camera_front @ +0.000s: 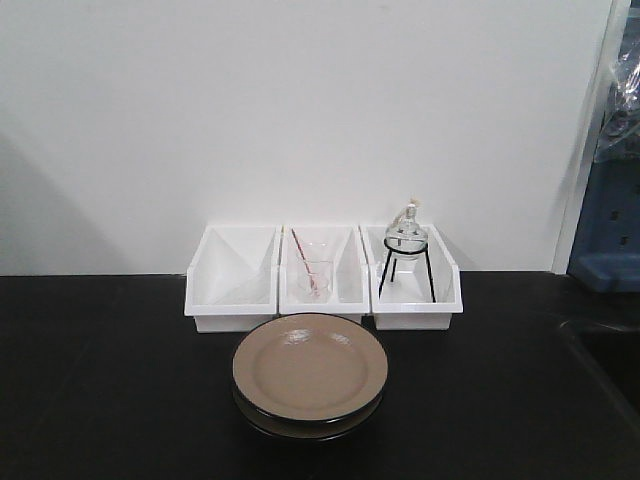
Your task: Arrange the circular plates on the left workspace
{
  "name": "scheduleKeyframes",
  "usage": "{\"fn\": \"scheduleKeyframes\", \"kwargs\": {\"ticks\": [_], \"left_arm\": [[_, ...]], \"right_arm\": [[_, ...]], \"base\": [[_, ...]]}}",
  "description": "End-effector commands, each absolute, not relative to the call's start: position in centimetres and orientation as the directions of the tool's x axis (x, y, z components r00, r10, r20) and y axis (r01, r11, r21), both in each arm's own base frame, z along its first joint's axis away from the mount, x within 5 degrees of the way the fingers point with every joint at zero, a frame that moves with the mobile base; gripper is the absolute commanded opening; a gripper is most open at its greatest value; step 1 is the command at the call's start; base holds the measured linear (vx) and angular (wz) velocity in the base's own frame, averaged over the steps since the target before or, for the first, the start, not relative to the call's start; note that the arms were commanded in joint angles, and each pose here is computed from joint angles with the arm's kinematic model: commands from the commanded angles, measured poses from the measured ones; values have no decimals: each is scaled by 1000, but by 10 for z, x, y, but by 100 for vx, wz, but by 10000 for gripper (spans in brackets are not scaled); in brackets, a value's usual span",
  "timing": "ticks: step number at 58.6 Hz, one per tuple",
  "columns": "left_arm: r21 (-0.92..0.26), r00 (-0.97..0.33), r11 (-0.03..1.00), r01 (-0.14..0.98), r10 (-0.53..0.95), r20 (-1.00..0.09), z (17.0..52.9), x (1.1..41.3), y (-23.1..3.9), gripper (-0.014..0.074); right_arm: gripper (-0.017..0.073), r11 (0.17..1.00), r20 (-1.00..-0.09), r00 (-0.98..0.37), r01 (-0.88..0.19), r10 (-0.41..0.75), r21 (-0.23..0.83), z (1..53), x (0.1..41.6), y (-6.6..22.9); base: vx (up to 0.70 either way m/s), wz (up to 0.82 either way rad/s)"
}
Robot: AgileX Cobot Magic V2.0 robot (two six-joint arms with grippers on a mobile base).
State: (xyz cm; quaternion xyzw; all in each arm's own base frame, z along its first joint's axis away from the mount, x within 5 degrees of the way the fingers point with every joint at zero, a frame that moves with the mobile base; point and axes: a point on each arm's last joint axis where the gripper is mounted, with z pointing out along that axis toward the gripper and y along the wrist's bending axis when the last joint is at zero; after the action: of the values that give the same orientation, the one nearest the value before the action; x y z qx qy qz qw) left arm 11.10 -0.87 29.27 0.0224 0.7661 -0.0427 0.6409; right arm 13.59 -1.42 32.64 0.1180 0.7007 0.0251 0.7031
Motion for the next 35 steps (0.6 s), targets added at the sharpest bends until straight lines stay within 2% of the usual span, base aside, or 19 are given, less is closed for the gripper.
{"fn": "scheduleKeyframes", "kwargs": {"ticks": [1,19,28,35], "left_arm": [[-48,-88,997,58,-43,-995,309,112,-6,0],[-45,-47,994,98,-40,-998,309,102,-10,0],[29,32,998,47,28,-999,286,86,-4,0],[59,76,998,1,59,-995,251,74,0,0]], "right_arm": [[0,965,-979,78,168,189,199,338,136,-19],[0,966,-979,73,163,190,199,338,136,-18],[0,967,-979,72,162,190,199,338,136,-18],[0,967,-979,72,162,190,199,338,136,-18]], "base": [[0,0],[0,0],[0,0],[0,0]]}}
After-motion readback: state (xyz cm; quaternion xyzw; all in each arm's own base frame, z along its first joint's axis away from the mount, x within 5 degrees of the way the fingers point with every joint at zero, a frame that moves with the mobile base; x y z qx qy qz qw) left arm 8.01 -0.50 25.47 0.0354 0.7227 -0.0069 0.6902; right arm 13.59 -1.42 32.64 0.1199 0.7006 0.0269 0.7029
